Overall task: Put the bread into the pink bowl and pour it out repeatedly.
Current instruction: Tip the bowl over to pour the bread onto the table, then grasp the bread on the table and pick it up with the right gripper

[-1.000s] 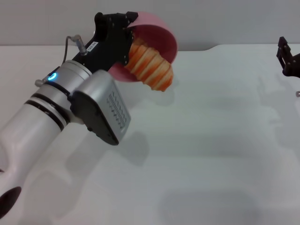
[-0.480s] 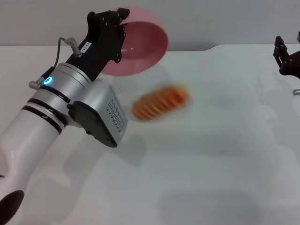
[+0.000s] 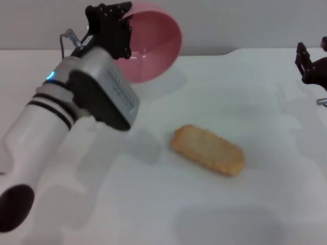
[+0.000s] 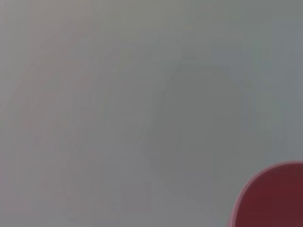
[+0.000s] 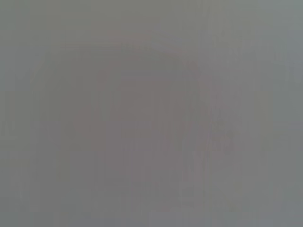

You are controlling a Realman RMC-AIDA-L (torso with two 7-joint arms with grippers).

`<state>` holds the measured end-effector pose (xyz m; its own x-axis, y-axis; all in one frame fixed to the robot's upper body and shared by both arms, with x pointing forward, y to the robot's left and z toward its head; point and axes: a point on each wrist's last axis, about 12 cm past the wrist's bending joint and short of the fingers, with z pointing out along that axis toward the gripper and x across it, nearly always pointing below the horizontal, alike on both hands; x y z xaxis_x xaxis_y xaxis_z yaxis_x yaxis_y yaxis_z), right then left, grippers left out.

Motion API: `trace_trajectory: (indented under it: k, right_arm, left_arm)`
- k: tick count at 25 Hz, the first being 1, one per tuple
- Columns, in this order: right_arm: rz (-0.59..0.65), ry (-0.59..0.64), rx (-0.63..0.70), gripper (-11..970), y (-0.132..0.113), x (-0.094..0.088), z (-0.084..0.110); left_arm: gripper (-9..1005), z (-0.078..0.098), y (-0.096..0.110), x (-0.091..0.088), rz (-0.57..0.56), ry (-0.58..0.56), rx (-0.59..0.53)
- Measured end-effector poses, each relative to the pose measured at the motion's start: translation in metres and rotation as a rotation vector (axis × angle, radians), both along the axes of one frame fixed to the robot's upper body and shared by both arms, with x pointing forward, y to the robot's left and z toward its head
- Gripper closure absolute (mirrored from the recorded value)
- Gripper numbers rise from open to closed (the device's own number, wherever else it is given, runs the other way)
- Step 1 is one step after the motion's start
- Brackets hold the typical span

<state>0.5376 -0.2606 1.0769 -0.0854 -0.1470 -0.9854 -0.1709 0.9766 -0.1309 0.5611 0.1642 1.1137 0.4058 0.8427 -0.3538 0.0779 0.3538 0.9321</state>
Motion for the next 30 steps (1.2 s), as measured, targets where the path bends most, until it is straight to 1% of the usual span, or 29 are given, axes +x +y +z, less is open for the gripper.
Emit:
trace_trajectory:
  k: [3,5,6,7,8,10,11,12,15,16,17,20,24,27,30]
  right_arm:
    - [0.01,0.012,-0.003,451,0.003,0.001,-0.001]
    - [0.02,0.026,-0.006,451,0.006,0.001,-0.003]
    - [0.025,0.033,-0.006,451,0.008,0.001,-0.003]
    - [0.029,0.041,-0.007,451,0.01,0.001,-0.003]
    - [0.033,0.053,-0.006,451,0.011,0.002,-0.003]
    - [0.041,0.073,-0.003,451,0.014,0.003,-0.003]
    - [0.045,0.083,0.001,451,0.016,0.003,-0.003]
    - [0.048,0.094,0.004,451,0.018,0.004,-0.003]
    - [0.06,0.112,0.004,451,0.022,0.004,-0.003]
    - [0.063,0.113,0.004,451,0.023,0.004,-0.003]
    - [0.066,0.116,0.003,451,0.024,0.004,-0.002]
    - [0.072,0.122,0.002,451,0.026,0.004,-0.001]
    - [0.086,0.133,0.001,451,0.031,0.005,0.001]
    - [0.097,0.157,-0.005,451,0.036,0.007,0.004]
    - [0.11,0.187,-0.012,451,0.041,0.007,0.005]
  left_arm:
    - [947,0.0,0.0,0.0,0.0,0.0,0.0]
    - [946,0.012,-0.006,0.012,0.019,0.229,-0.184]
    - [946,0.012,-0.006,0.012,0.019,0.229,-0.184]
    - [946,0.018,-0.007,0.016,0.012,0.314,-0.249]
    - [946,0.019,-0.007,0.017,0.01,0.355,-0.29]
    - [946,0.021,-0.006,0.018,0.01,0.398,-0.338]
    - [946,0.023,-0.002,0.022,0.019,0.431,-0.382]
    - [946,0.023,-0.001,0.023,0.021,0.448,-0.399]
    - [945,0.028,0.009,0.034,0.028,0.546,-0.497]
    - [945,0.028,0.009,0.034,0.028,0.546,-0.497]
    - [945,0.031,0.018,0.041,0.034,0.62,-0.579]
    - [945,0.034,0.026,0.046,0.052,0.677,-0.673]
    - [944,0.037,0.04,0.057,0.091,0.799,-0.827]
    - [944,0.038,0.048,0.065,0.139,0.903,-0.903]
    - [943,0.034,0.053,0.07,0.218,0.952,-0.905]
